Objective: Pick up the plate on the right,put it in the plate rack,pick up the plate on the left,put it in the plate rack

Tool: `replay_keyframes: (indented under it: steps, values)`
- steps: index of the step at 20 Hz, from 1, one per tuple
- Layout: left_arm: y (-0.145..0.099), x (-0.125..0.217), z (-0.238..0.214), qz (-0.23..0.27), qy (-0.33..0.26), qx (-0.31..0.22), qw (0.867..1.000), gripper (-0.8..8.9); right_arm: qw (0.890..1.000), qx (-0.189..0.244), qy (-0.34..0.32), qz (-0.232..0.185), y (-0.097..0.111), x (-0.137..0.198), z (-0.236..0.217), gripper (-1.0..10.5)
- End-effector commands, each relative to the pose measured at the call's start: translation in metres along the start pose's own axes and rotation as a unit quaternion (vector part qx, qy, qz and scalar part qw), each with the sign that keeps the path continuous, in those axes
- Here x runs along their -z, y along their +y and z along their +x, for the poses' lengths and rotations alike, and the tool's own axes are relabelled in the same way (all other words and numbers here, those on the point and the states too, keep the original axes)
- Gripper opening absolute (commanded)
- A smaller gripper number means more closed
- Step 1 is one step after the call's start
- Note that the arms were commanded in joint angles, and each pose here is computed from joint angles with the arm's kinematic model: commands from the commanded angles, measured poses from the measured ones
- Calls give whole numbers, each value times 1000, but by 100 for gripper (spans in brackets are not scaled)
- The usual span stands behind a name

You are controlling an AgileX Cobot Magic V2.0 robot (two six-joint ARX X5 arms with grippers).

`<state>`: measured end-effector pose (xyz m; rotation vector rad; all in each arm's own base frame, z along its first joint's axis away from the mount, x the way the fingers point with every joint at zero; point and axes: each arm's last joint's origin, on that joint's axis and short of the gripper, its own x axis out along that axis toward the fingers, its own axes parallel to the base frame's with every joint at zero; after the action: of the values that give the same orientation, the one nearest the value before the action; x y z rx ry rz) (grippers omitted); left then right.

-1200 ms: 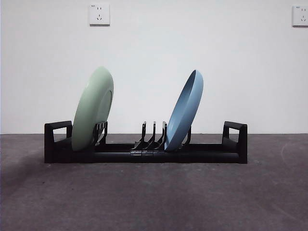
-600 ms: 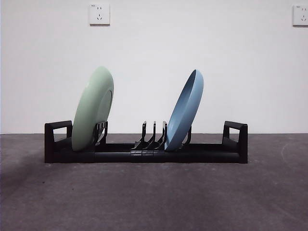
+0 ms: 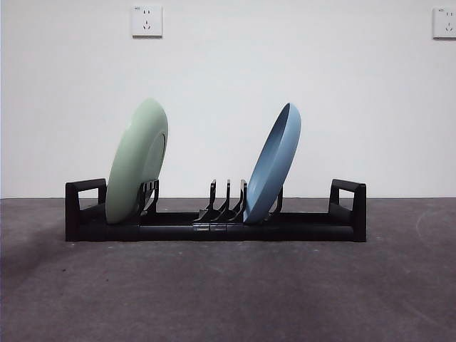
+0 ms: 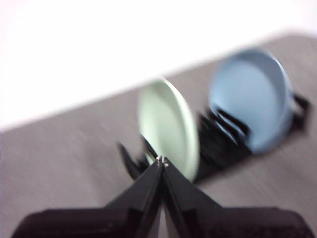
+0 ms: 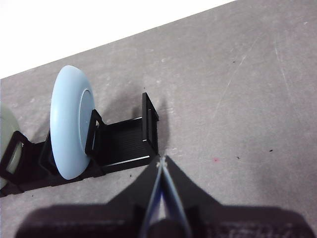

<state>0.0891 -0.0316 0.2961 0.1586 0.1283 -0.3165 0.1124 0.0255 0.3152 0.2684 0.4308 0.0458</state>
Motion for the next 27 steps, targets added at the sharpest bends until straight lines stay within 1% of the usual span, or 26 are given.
replay_keyframes:
  steps: [1, 2, 4, 8, 14, 17, 19, 27]
  values:
    - [6, 27, 9, -12, -29, -49, 998, -3, 1000, 1, -1, 5, 0, 1, 1, 1]
    - [7, 41, 12, -20, -45, -62, 997, -3, 1000, 1, -1, 5, 0, 1, 1, 1]
    - [9, 68, 14, -36, -56, -67, 996, -3, 1000, 1, -1, 5, 0, 1, 1, 1]
    - [9, 109, 16, -68, -39, -90, 993, -4, 1000, 1, -1, 5, 0, 1, 1, 1]
    - [5, 145, 21, -75, 4, -89, 993, -3, 1000, 1, -1, 5, 0, 1, 1, 1]
    - [4, 150, 21, -80, 23, -89, 993, -4, 1000, 1, -1, 5, 0, 1, 1, 1]
    - [4, 149, 22, -94, 19, -89, 991, -4, 1000, 1, -1, 5, 0, 1, 1, 1]
    - [4, 149, 22, -93, 19, -90, 991, -4, 1000, 1, -1, 5, 0, 1, 1, 1]
